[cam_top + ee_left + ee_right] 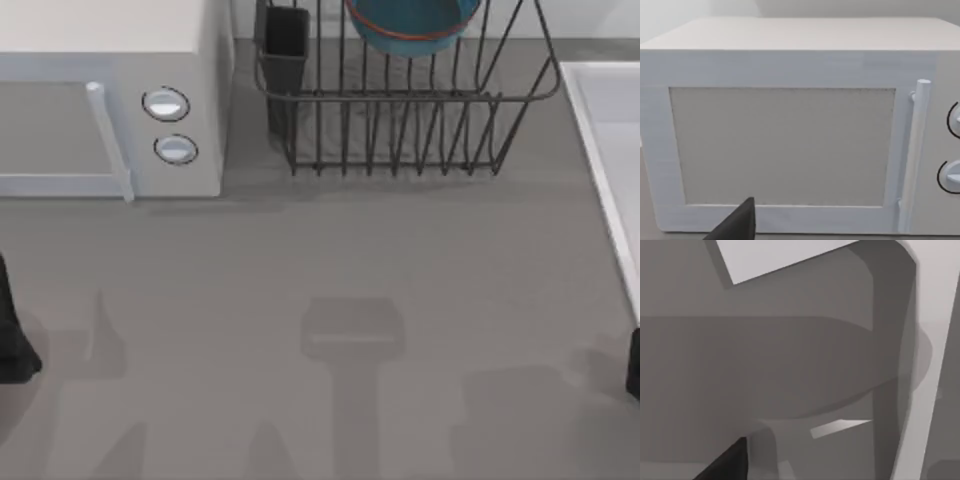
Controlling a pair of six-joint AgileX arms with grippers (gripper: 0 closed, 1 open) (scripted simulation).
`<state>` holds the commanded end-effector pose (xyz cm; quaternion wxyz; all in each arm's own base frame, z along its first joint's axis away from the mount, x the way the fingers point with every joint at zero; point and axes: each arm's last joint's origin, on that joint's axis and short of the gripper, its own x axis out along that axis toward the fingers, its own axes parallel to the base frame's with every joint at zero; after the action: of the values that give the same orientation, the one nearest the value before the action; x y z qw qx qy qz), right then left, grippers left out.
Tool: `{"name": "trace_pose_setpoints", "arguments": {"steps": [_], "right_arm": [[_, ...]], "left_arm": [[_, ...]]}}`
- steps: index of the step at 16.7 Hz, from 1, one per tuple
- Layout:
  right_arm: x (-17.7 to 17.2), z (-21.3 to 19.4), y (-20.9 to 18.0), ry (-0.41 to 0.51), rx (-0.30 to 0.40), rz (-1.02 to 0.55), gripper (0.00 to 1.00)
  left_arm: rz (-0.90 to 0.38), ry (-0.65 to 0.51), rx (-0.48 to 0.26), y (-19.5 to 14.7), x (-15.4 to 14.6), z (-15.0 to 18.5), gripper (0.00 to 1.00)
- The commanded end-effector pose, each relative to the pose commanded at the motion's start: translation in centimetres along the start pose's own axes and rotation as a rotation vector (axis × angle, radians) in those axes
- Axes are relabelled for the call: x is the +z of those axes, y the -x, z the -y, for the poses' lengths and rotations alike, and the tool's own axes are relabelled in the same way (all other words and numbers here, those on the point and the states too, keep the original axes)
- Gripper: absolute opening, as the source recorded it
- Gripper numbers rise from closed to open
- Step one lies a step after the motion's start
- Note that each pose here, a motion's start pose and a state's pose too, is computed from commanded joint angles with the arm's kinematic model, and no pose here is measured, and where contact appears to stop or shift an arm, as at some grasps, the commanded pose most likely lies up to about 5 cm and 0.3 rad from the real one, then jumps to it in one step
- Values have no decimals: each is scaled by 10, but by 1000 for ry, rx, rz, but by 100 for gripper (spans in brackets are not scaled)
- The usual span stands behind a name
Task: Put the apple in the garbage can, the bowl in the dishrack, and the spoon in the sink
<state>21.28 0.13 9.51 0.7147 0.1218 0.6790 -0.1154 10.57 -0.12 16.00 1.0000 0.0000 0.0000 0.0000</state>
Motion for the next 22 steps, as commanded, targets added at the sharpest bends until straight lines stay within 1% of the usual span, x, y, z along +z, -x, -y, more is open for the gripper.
{"name": "trace_pose_setpoints", "arguments": {"steps": [12, 13, 20, 21, 22], "right_arm": [[0, 0, 0, 0, 0, 0, 2], [0, 0, 0, 0, 0, 0, 0], [0, 0, 0, 0, 0, 0, 0], [2, -1, 19, -3, -18, 30, 0], [2, -1, 20, -3, -17, 30, 0]], "left_arm": [[0, 0, 0, 0, 0, 0, 100], [0, 0, 0, 0, 0, 0, 100], [0, 0, 0, 0, 0, 0, 100], [0, 0, 0, 0, 0, 0, 100], [0, 0, 0, 0, 0, 0, 100]]}}
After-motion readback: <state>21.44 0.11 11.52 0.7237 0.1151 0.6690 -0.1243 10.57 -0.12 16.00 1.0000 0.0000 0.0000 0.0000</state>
